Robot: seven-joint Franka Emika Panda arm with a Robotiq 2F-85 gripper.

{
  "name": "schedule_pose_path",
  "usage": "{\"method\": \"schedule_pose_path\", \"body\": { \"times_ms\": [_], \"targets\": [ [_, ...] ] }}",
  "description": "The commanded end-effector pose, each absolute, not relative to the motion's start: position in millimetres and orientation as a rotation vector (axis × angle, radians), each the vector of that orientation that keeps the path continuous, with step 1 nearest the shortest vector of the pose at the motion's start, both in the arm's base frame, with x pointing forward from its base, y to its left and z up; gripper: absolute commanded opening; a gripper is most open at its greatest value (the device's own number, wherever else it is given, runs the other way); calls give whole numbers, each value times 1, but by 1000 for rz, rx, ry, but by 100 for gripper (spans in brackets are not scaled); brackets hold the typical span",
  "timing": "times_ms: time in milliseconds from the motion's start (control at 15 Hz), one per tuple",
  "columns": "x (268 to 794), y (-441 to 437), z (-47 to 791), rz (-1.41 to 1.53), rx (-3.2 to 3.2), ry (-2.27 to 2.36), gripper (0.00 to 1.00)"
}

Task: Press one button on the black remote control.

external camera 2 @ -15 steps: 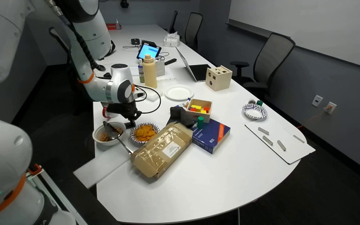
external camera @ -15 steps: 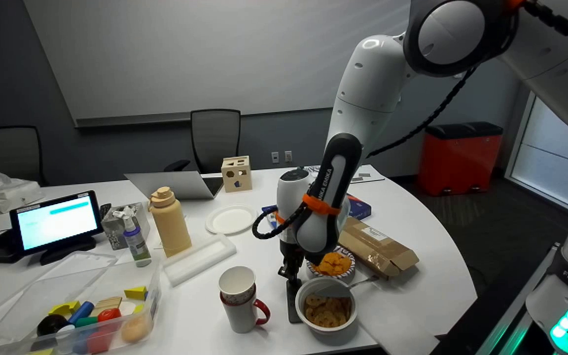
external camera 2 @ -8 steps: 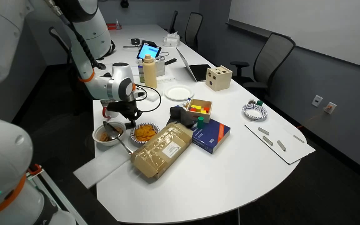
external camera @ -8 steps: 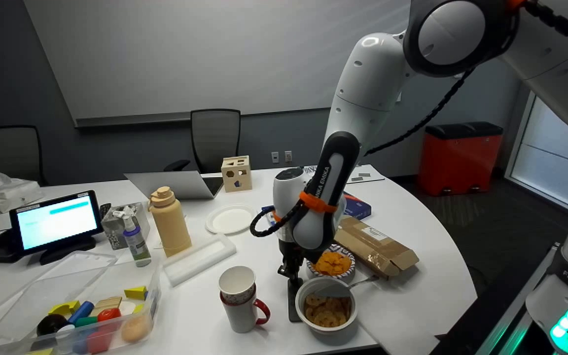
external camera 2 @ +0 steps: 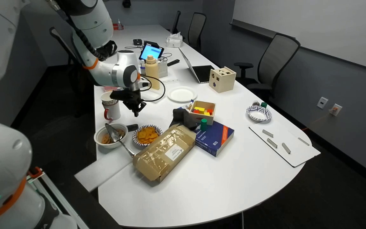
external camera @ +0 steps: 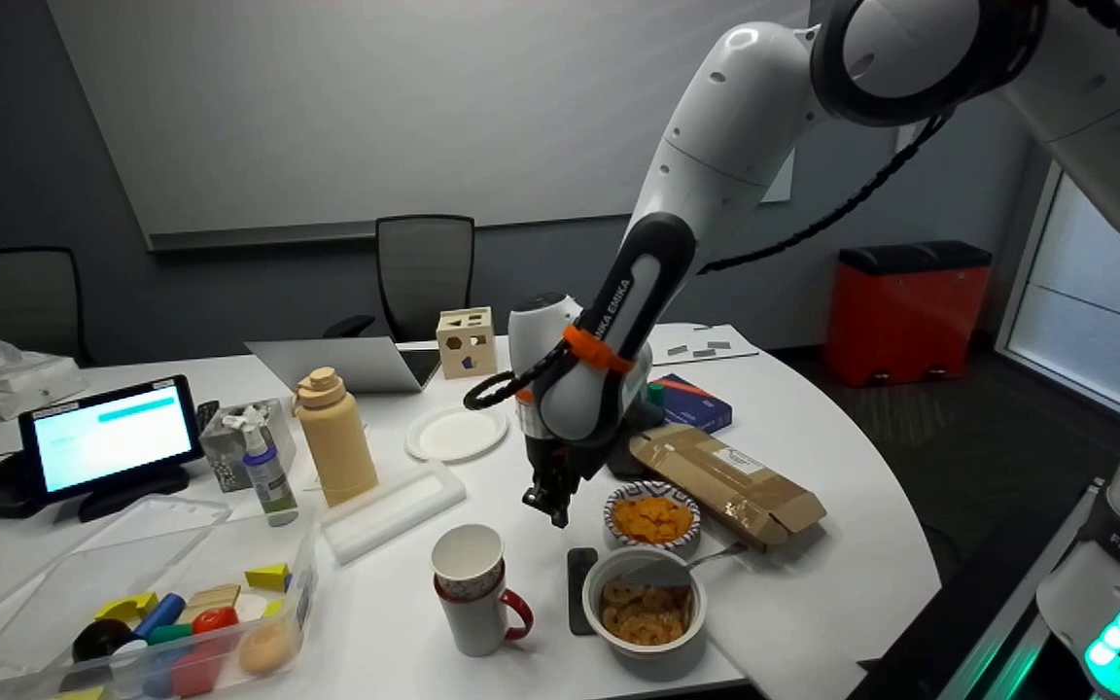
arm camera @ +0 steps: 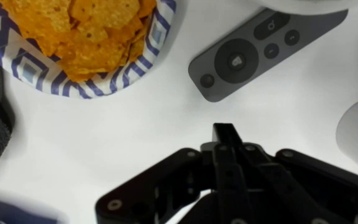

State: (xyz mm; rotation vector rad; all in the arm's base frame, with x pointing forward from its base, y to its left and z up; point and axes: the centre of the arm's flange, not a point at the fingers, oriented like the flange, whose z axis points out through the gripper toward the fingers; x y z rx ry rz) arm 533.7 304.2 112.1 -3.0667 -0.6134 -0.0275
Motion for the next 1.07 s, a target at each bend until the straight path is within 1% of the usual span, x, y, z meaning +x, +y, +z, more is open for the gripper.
{"method": "schedule_pose_path", "body": {
  "times_ms": [0,67,200,267,333,400,600,1000],
  "targets": [
    [540,308,150,-10,-3076,-557,34],
    [540,308,158,-1,-3079,-549,43],
    [540,308,171,9,-3090,-528,56],
    [540,308,177,17,-3097,-517,65],
    [540,307,182,25,-3104,-504,72],
    [541,306,185,30,-3108,-492,81],
    [540,304,195,47,-3116,-460,100],
    [539,305,201,55,-3128,-434,100]
  ]
}}
